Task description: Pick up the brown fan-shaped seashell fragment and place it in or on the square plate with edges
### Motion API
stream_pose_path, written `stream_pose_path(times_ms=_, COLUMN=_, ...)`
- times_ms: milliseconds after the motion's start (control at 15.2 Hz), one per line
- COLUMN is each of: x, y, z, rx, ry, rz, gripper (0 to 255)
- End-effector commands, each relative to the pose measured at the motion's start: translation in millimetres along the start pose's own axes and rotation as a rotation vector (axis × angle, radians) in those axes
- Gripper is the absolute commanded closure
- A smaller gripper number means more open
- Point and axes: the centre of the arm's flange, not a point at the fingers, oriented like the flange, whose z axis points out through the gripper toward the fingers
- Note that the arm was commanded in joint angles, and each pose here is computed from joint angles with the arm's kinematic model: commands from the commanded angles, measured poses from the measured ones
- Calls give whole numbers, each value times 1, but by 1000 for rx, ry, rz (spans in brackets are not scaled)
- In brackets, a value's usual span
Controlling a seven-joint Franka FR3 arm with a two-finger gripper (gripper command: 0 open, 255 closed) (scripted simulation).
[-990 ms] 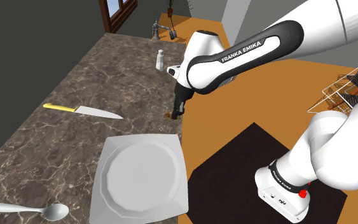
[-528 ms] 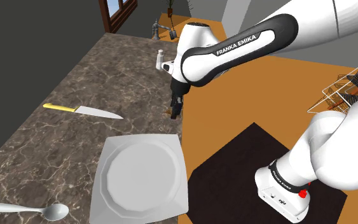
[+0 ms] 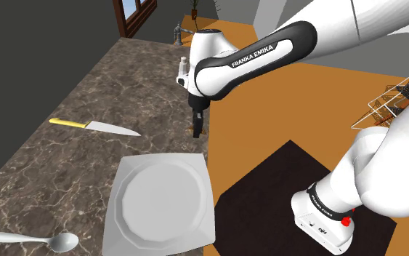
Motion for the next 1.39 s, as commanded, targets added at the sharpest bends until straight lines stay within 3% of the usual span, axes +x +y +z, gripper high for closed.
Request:
stream_pose_path(times_ms=0, x=0, y=0, z=10, rx=0, ry=0, rz=0, gripper=0)
stream_pose_path(times_ms=462, x=0, y=0, z=9, rx=0, ry=0, rz=0, gripper=0)
stream_pose_path(times_ms=528, x=0, y=0, z=9, rx=0, ry=0, rz=0, gripper=255)
stream_pose_path(times_ms=1122, x=0, y=0, z=10, rx=0, ry=0, rz=0, gripper=255)
stream_pose_path(times_ms=1320, x=0, y=-2, z=-6, rx=0, ry=0, rz=0, gripper=255)
